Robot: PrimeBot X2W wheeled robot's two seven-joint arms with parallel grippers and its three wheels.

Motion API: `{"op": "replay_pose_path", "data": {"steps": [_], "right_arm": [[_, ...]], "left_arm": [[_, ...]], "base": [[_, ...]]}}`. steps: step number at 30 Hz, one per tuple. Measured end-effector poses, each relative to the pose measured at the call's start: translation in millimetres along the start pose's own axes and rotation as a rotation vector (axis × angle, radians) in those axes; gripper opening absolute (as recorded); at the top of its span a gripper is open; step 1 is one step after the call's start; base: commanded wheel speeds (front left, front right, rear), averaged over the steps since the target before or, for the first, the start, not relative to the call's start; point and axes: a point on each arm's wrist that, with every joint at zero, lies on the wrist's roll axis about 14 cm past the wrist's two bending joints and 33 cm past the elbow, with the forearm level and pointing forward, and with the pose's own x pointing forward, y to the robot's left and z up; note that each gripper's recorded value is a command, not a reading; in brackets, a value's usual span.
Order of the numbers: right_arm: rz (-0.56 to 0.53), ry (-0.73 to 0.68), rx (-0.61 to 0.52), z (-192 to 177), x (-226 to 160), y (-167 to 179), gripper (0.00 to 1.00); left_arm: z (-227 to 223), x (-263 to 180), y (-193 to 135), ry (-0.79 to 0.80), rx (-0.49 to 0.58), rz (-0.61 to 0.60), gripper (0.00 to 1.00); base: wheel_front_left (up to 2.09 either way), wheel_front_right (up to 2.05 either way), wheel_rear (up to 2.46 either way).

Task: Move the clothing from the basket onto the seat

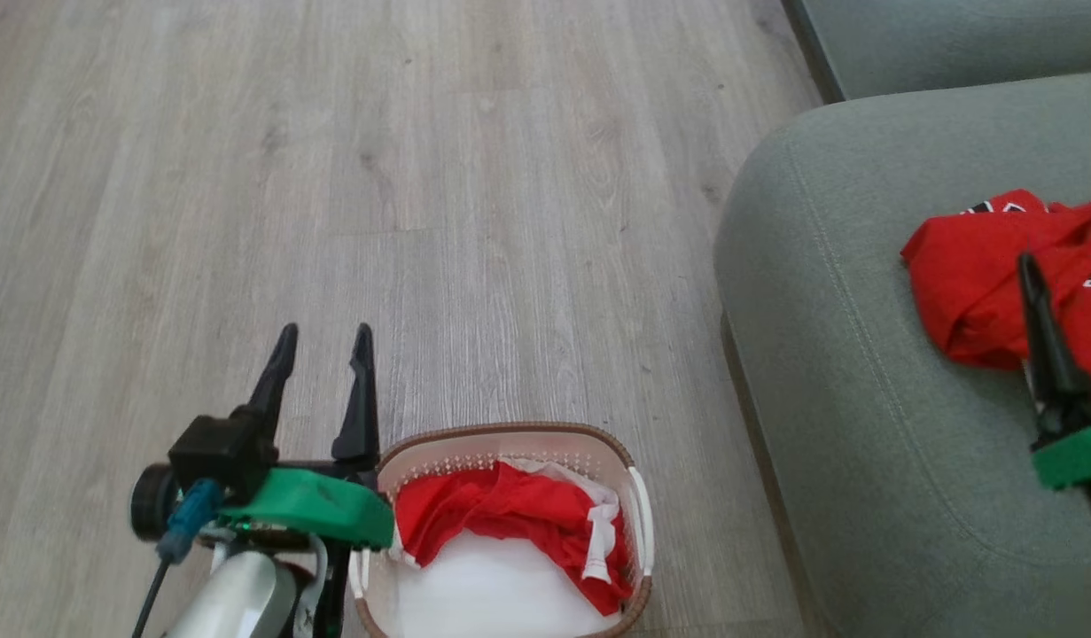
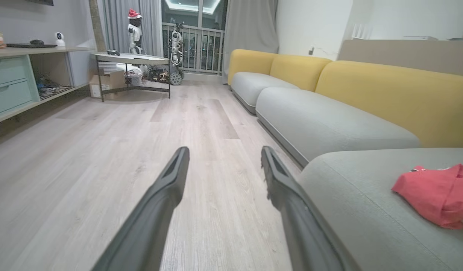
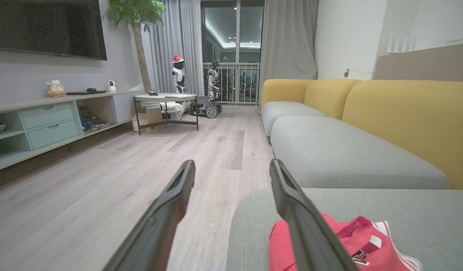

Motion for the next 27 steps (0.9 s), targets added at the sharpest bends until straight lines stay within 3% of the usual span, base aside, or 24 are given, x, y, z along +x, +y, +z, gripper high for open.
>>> {"op": "replay_pose_path", "data": {"steps": [9, 27], "right_arm": [[-0.002, 0.030, 0.069, -26, -22, 35, 1.00], [-0.003, 0.057, 0.067, -36, -30, 42, 1.00]], "left_arm": [[-6, -9, 19, -0.008, 0.026, 0.079, 1.00], [-15, -3, 16, -0.006, 0.022, 0.065, 1.00]], "base": [[0.00, 0.00, 0.00], [0.00, 0.00, 0.00]]}}
